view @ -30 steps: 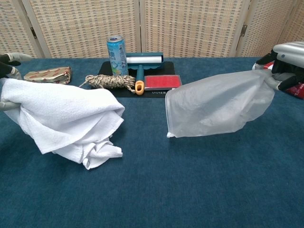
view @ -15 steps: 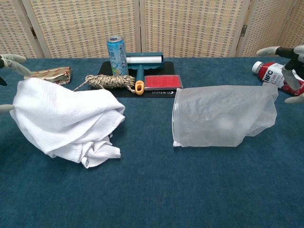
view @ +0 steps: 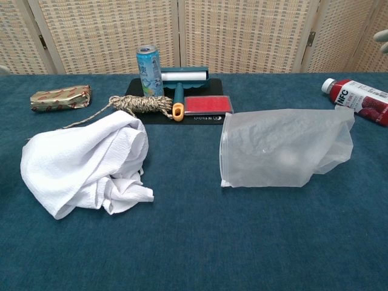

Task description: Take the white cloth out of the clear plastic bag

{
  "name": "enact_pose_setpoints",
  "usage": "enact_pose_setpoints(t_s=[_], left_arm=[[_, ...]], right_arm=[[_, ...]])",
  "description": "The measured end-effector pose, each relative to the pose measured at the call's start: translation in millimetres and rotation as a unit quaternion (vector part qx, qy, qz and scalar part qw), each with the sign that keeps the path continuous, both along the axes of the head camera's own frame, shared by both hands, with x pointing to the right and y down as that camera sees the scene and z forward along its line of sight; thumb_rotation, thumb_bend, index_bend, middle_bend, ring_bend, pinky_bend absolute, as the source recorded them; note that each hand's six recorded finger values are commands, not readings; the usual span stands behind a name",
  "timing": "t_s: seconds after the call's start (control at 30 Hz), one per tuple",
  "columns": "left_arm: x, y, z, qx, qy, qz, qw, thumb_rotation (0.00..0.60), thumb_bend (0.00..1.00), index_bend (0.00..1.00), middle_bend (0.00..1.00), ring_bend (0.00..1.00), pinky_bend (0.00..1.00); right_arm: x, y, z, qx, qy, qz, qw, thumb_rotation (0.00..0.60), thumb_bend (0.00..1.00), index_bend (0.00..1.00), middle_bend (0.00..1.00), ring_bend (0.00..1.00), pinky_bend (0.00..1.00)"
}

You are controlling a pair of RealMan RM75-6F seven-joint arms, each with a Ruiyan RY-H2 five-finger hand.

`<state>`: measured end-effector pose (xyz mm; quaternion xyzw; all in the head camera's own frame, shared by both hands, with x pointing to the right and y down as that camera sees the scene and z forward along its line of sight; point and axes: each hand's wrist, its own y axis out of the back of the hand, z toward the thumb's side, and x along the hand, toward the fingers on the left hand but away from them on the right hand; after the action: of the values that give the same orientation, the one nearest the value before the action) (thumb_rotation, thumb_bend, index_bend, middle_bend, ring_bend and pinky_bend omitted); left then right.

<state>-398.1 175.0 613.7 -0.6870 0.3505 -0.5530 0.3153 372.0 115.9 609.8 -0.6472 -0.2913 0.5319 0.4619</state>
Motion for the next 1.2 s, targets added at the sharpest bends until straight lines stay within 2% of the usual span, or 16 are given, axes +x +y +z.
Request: enact_pose_setpoints(t_s=[0.33, 0.5, 0.73, 0.93, 1.2], left_arm=[[-36, 11, -23, 0.019, -0.047, -0.004, 0.9987, 0.600, 0.07, 0.00, 0.00, 0.00, 0.21], [-60, 19, -39, 0.032, -0.084, -0.008, 0.9959, 0.600, 0.07, 0.00, 0.00, 0.00, 0.21], [-86, 34, -59, 0.045, -0.115, -0.028, 0.9919, 0.600, 0.07, 0.00, 0.00, 0.00, 0.21], [-96, 47, -71, 0.051, -0.134, -0.038, 0.9889, 0.600, 0.07, 0.00, 0.00, 0.00, 0.21], [-93, 55, -70, 0.051, -0.141, -0.034, 0.9880, 0.600, 0.07, 0.00, 0.00, 0.00, 0.21]], right_arm=[[40, 40, -41, 0.032, 0.035, 0.042, 0.9980, 0.600, 0.00, 0.10, 0.24, 0.20, 0.44], [55, 66, -53, 0.030, 0.055, 0.061, 0.9962, 0.600, 0.00, 0.10, 0.25, 0.20, 0.44], [77, 100, -69, 0.029, 0.059, 0.101, 0.9927, 0.600, 0.00, 0.10, 0.25, 0.20, 0.44], [90, 118, -81, 0.039, 0.057, 0.126, 0.9896, 0.600, 0.00, 0.10, 0.25, 0.20, 0.44], [95, 123, -83, 0.043, 0.047, 0.139, 0.9882, 0.600, 0.00, 0.10, 0.25, 0.20, 0.44]])
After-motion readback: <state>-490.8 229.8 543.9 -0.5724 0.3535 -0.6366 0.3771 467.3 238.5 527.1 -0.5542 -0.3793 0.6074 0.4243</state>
